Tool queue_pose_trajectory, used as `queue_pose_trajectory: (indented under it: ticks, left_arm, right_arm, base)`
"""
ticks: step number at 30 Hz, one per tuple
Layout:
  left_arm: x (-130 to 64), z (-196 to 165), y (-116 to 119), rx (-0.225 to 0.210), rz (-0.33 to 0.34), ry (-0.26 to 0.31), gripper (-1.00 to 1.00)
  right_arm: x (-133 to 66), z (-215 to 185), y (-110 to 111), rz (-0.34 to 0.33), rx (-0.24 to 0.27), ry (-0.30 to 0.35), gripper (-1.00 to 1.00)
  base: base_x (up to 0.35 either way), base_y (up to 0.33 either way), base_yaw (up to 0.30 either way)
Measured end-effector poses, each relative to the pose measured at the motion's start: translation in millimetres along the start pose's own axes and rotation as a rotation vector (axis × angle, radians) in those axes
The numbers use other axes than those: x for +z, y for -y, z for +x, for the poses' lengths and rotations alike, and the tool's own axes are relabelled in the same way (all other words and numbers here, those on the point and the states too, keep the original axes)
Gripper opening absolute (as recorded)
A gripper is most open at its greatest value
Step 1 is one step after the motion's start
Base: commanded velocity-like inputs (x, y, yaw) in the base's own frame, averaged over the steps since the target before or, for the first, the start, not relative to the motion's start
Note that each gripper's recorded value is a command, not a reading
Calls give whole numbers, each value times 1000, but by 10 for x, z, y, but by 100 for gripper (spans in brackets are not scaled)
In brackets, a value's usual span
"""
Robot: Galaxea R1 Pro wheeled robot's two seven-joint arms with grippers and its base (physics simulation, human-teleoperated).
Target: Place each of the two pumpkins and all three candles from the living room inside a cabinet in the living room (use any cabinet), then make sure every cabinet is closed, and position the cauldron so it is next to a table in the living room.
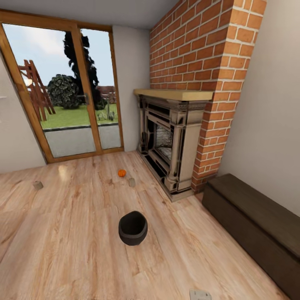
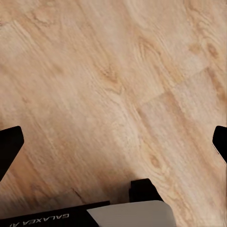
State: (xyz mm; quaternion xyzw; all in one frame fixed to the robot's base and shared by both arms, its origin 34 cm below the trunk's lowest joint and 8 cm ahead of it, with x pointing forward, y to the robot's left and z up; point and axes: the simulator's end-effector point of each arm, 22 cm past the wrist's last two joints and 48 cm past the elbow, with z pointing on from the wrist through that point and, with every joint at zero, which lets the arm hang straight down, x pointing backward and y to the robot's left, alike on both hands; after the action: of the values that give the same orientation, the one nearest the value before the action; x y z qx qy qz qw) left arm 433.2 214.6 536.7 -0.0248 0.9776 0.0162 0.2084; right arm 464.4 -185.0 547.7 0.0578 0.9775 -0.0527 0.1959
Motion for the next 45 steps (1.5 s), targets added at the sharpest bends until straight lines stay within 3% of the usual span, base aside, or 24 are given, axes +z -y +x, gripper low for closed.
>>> queue_pose_trajectory:
  ticks: [11, 24, 35, 45]
  left_arm:
    - [10, 31, 1, 0, 0, -7, 100]
    - [24, 86, 21, 0, 1, -22, 100]
    - [-124, 84, 82, -13, 8, -40, 100]
    - [-258, 51, 76, -14, 8, -47, 100]
  right_arm:
    - [13, 29, 7, 3, -1, -6, 100]
    - [35, 78, 7, 3, -2, -18, 100]
    - [-84, 55, 95, 11, -9, -27, 100]
    - [-220, 5, 101, 11, -7, -27, 100]
  base:
    - [35, -217, 272]
    - [42, -64, 240]
    - [0, -1, 224]
    - [0, 0, 27]
